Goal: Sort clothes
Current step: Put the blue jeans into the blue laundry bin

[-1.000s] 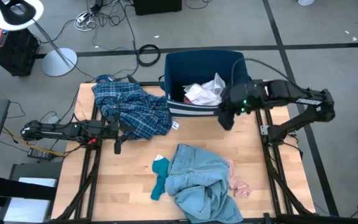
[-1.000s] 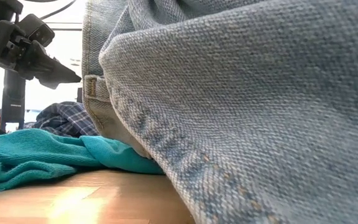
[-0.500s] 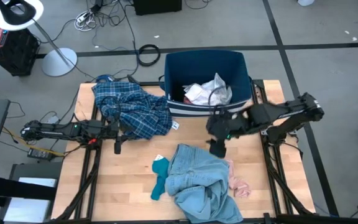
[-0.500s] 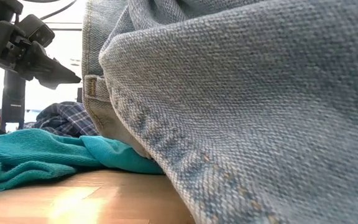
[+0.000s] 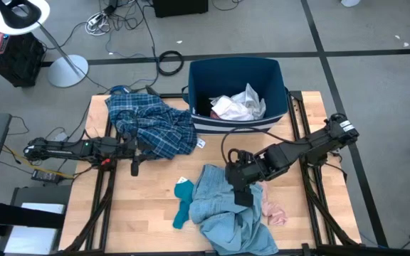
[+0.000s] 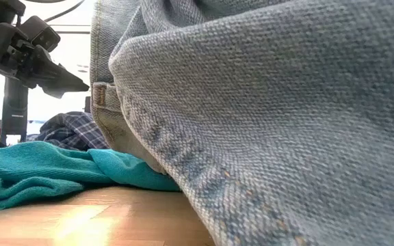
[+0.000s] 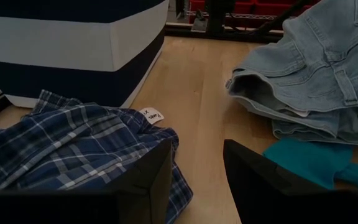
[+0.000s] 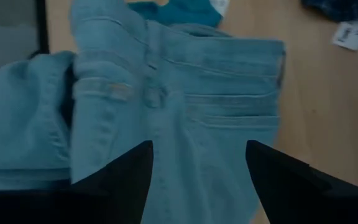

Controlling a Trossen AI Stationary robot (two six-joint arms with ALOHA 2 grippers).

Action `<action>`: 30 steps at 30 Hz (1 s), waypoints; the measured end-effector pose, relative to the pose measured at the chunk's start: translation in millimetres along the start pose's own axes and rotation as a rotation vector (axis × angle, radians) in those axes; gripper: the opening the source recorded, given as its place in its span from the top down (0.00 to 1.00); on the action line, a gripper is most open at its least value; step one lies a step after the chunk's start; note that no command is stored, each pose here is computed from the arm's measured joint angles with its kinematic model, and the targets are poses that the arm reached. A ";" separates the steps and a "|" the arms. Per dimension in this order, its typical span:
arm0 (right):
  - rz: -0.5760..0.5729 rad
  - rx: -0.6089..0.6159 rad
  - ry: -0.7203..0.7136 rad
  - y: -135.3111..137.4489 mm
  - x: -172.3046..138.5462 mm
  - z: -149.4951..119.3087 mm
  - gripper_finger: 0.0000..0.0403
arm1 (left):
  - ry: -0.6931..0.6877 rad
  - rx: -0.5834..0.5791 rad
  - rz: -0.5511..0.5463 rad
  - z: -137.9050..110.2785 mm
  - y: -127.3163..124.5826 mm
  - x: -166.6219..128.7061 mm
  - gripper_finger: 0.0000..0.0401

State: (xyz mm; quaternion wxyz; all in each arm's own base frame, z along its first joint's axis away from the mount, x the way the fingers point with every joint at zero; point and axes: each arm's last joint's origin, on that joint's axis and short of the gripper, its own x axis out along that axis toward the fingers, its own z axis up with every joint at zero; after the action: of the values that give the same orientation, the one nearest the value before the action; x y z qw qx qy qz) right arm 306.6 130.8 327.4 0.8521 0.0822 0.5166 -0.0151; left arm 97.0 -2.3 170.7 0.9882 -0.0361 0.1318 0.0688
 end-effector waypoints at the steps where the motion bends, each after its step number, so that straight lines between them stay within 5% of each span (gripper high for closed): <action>1: 0.018 0.001 -0.012 1.9 -0.4 0.9 0.37 | 0.000 -0.001 0.000 0.0 0.0 0.0 0.62; 21: 0.063 -0.040 -0.012 30.4 16.0 -5.9 0.40 | 0.005 -0.022 -0.005 -0.5 -0.1 0.0 0.62; 30: 0.005 -0.075 0.130 34.9 61.5 -10.3 0.41 | 0.006 -0.022 -0.012 -0.4 -0.4 0.4 0.62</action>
State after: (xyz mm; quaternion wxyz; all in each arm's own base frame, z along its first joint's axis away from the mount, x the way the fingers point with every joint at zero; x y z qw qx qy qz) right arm 330.0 170.4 272.7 0.8193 0.0525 0.5708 0.0116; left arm 97.3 -2.7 170.2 0.9877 -0.0480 0.1339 0.0644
